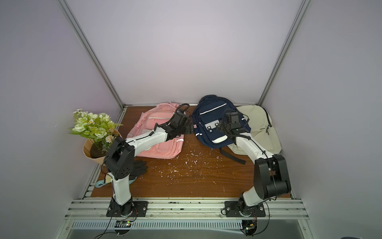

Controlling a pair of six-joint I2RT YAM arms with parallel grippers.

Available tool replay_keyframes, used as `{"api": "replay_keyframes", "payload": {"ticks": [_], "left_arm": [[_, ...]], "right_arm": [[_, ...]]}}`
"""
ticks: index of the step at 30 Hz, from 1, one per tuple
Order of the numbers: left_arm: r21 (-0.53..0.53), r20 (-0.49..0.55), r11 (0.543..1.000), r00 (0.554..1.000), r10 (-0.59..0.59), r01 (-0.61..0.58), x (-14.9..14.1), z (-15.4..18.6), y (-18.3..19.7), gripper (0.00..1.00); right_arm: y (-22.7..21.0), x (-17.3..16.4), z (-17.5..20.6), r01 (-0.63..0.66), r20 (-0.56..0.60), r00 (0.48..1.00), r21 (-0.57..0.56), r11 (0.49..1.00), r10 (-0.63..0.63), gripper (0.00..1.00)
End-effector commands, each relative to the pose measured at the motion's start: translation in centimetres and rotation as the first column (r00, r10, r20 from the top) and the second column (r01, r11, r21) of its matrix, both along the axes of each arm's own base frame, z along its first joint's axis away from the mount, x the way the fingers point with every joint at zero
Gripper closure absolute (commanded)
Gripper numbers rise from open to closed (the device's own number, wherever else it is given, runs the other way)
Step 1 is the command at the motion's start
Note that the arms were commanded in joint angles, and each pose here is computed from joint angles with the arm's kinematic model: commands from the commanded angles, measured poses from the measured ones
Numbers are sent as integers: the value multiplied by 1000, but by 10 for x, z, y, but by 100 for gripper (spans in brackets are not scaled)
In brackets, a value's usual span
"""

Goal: Zip up the backpack
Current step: Adjust the backpack at the center of the board.

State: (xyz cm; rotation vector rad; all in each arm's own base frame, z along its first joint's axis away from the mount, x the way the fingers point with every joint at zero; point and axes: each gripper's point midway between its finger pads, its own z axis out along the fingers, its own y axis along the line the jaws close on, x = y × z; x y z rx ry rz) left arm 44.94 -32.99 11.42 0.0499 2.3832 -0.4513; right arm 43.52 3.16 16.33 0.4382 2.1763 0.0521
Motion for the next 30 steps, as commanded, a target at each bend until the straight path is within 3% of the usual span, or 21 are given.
{"api": "replay_keyframes", "payload": {"ticks": [1,5,8,10,13,16,24,27,30], "left_arm": [[-38,-87,999,996,3,-6,1,-25,-17,8],[-102,-131,994,990,-50,36,5,-51,-41,8],[-116,-171,992,983,-65,45,6,-70,-50,17],[-103,-194,994,979,-63,44,8,-80,-52,32],[-24,-204,999,978,-34,30,12,-88,-42,66],[88,-147,996,989,18,-5,17,-70,-20,99],[147,86,989,996,-39,27,20,76,4,100],[162,91,985,994,-65,50,6,95,18,100],[147,13,987,998,-63,60,-5,73,46,100]], "right_arm": [[-16,-13,8,37,38,999,42,998,-38,6],[-28,-30,1,82,46,995,43,996,-84,6],[-37,-40,-7,117,47,992,46,992,-119,6],[-41,-46,-12,134,47,990,52,990,-136,6],[-52,-53,-14,180,48,982,42,983,-182,6],[-64,-58,-10,226,67,971,42,973,-229,7],[-80,-70,0,287,113,951,31,957,-289,7],[-81,-72,-2,289,112,950,37,956,-292,7],[-77,-70,-2,270,112,955,56,961,-275,7]]}}
